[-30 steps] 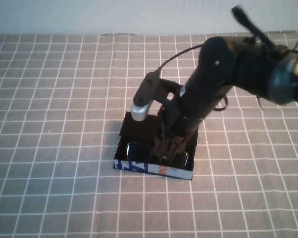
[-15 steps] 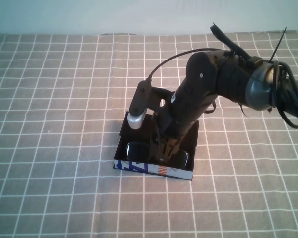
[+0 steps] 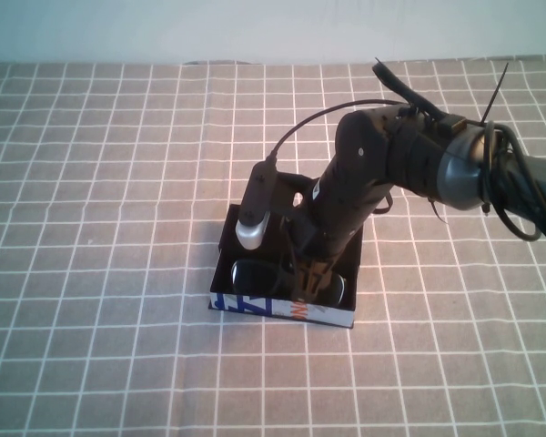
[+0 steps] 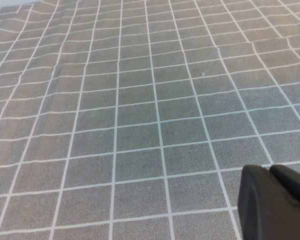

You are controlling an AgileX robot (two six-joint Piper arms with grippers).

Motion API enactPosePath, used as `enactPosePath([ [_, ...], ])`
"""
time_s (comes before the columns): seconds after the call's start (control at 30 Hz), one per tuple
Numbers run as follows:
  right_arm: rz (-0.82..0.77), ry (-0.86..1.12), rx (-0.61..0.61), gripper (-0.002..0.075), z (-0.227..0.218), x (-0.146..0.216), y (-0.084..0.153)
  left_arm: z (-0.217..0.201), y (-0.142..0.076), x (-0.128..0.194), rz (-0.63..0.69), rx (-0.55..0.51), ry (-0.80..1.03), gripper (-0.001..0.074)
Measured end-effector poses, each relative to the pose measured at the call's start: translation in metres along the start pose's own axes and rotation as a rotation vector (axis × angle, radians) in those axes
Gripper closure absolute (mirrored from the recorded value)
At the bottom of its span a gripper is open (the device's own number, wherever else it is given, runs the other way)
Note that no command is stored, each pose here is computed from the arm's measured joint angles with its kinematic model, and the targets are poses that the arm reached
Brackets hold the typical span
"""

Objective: Take glasses out of glasses case
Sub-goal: Pick up the glasses from the glasses case

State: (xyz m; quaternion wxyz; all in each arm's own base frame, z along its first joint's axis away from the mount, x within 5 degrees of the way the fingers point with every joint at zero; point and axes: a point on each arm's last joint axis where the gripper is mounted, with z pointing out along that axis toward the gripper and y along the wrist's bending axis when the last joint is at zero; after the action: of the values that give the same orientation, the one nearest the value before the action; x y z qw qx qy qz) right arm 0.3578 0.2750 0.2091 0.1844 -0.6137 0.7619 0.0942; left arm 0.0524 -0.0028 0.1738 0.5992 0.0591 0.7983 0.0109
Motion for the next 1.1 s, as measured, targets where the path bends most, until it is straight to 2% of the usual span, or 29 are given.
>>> enactPosePath([
  [0.3,-0.001,-0.005,0.013,0.0390,0.004,0.000,-0.002,0.000,0.000,0.000,0.000,0.000,0.000,0.0739],
  [0.57,-0.001,-0.003,0.013,0.0456,0.005,0.000,-0.002,0.000,0.000,0.000,0.000,0.000,0.000,0.0739],
  [0.97,-0.003,0.015,0.006,0.0471,0.013,0.003,-0.003,0.000,0.000,0.000,0.000,0.000,0.000,0.0739],
  [1.03,-0.007,0.019,0.009,0.0497,0.013,0.003,-0.003,0.000,0.000,0.000,0.000,0.000,0.000,0.0739],
  [1.1,-0.008,0.020,0.010,0.0557,0.013,0.004,-0.003,0.000,0.000,0.000,0.000,0.000,0.000,0.0739],
])
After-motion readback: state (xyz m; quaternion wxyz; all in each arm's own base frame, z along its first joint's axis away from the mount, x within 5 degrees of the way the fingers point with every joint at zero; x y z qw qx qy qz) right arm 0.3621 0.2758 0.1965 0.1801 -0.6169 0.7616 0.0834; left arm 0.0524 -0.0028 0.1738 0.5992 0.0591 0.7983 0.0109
